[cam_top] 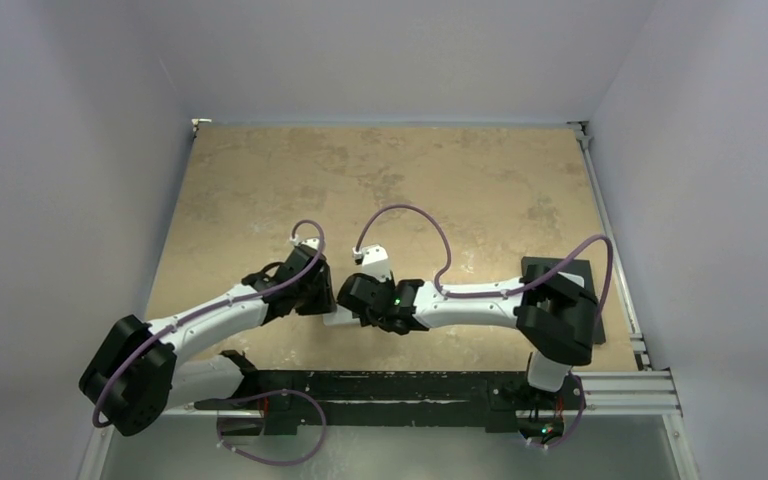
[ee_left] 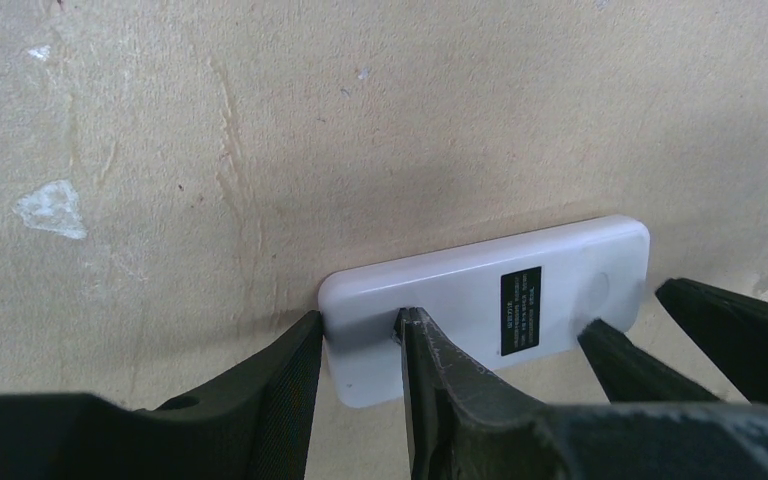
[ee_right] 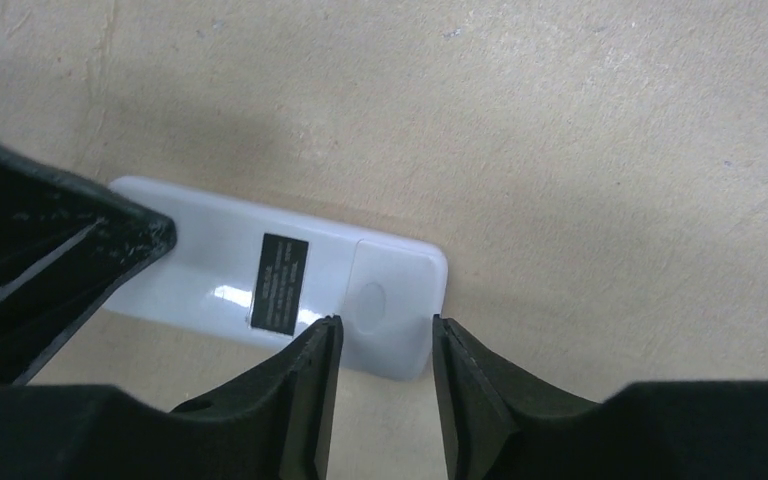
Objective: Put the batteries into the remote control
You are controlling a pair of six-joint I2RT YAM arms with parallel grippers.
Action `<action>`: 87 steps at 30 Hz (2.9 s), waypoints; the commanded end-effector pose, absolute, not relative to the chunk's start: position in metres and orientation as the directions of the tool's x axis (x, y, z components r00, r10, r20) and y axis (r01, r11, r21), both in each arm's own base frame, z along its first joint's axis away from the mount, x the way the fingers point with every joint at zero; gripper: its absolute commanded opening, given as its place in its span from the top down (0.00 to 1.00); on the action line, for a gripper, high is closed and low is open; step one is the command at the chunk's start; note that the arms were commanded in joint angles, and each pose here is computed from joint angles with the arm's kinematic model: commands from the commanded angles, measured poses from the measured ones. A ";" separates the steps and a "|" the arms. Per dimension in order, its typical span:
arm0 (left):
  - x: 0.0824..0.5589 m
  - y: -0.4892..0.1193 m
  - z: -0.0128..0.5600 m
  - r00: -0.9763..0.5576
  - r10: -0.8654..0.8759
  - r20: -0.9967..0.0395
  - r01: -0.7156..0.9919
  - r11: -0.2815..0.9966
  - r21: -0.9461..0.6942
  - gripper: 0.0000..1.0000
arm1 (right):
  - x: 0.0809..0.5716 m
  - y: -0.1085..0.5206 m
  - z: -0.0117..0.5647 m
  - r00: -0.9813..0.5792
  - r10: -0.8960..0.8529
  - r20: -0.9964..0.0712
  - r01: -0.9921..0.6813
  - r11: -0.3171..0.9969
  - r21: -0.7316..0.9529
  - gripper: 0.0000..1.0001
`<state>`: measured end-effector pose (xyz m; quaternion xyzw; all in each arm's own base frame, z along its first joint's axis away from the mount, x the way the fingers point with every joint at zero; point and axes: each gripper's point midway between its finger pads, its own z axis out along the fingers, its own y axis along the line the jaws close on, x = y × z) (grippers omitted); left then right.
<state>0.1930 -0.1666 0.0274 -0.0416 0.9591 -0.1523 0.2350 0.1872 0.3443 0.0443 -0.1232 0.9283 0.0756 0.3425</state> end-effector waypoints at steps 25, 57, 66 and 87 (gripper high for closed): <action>0.242 -0.226 0.041 -0.889 -0.096 -0.447 0.098 0.915 -0.391 0.67 | 0.152 0.332 0.080 -0.612 -0.401 -0.681 -0.618 0.781 0.095 0.09; 0.237 -0.179 0.102 -0.795 -0.169 -0.583 0.031 0.948 -0.317 0.56 | 0.162 0.340 0.029 -0.663 -0.408 -0.627 -0.595 0.796 0.111 0.19; 0.224 -0.165 0.109 -0.782 -0.201 -0.590 0.001 0.946 -0.324 0.52 | 0.171 0.332 0.020 -0.661 -0.435 -0.611 -0.569 0.822 0.030 0.34; 0.204 -0.181 0.109 -0.807 -0.209 -0.552 0.071 0.894 -0.442 0.35 | 0.154 0.329 0.067 -0.683 -0.331 -0.651 -0.564 0.806 0.181 1.00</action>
